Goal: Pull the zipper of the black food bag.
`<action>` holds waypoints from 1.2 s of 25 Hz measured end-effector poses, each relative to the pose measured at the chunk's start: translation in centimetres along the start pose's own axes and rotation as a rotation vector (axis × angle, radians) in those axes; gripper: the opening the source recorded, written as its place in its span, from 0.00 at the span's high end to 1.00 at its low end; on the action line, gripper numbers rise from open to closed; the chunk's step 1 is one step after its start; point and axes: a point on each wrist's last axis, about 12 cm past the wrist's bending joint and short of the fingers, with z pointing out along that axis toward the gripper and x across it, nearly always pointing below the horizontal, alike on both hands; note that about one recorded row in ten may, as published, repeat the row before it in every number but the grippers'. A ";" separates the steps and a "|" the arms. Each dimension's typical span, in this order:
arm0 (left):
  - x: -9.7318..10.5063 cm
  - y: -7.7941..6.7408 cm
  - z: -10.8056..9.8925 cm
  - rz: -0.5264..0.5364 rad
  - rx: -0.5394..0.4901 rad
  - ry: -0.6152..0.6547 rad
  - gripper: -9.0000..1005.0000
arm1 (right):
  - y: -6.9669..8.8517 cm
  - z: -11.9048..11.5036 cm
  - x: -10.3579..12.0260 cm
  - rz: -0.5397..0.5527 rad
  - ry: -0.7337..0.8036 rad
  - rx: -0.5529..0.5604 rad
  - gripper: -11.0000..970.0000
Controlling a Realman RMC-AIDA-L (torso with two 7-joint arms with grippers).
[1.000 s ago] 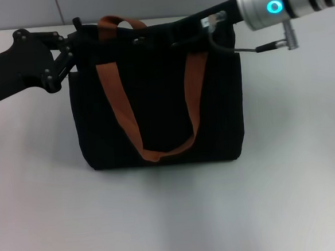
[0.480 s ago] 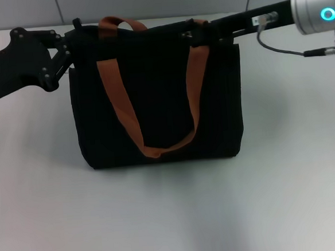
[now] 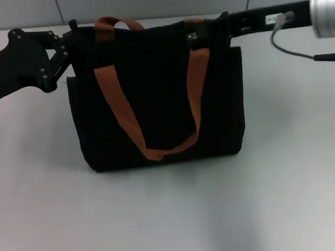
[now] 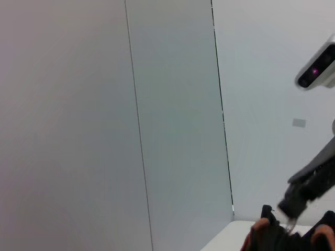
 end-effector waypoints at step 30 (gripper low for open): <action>1.3 -0.5 -1.6 -0.224 0.000 0.107 0.85 | -3.2 -5.6 13.7 -0.389 -0.189 -0.414 0.20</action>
